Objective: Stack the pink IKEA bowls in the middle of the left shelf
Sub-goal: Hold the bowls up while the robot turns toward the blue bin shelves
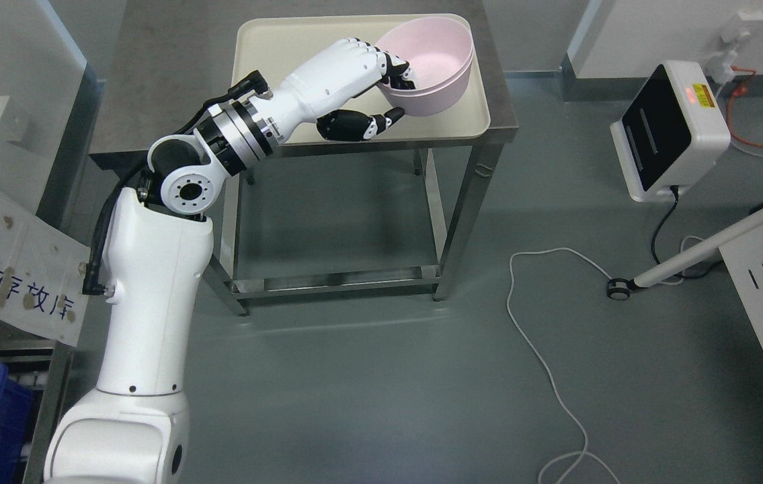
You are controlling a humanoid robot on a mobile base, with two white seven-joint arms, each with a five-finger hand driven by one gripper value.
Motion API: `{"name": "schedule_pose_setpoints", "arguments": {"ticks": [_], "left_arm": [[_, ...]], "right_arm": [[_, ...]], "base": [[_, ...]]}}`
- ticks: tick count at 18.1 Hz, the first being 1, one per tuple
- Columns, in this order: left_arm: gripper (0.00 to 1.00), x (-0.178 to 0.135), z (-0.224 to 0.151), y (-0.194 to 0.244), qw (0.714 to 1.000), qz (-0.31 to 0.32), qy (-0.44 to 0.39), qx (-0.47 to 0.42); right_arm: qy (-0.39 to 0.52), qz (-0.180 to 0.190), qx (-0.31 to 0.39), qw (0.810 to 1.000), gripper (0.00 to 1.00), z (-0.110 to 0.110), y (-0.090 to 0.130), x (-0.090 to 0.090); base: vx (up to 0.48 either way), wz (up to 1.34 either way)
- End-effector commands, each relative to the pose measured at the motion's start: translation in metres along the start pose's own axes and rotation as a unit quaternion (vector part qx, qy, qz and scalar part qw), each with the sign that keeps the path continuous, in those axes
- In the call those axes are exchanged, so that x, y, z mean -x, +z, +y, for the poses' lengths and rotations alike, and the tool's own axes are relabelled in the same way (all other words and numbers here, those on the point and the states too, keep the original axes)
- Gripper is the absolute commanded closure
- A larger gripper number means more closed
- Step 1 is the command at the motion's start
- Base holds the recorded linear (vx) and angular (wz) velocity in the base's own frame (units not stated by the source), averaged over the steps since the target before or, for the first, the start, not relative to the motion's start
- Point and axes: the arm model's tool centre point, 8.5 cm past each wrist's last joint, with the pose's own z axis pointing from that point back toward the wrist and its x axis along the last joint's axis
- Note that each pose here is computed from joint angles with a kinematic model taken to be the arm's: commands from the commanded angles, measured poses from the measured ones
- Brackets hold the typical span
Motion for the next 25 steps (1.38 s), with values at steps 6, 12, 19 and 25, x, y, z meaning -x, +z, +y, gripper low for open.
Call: {"name": "schedule_pose_setpoints", "arguments": {"ticks": [6, 12, 19, 25], "left_arm": [[0.97, 0.0071, 0.0149, 0.0141, 1.000, 0.018, -0.010, -0.018], [0.97, 0.0089, 0.0164, 0.0158, 0.999, 0.022, -0.009, -0.022], [0.97, 0.0101, 0.0177, 0.0172, 0.999, 0.024, -0.009, -0.026], [0.96, 0.0100, 0.0178, 0.0172, 0.999, 0.024, -0.008, -0.026]], "right_arm": [[0.001, 0.000, 0.009, 1.000, 0.00, -0.0115, 0.0002, 0.0000], [0.001, 0.000, 0.008, 1.000, 0.00, -0.0114, 0.0002, 0.0000], [0.001, 0.000, 0.008, 1.000, 0.00, -0.0114, 0.0002, 0.0000], [0.001, 0.000, 0.009, 1.000, 0.00, -0.0115, 0.0002, 0.0000]], "base": [[-0.259, -0.13], [-0.344, 0.06], [-0.403, 0.14], [-0.384, 0.27]]}}
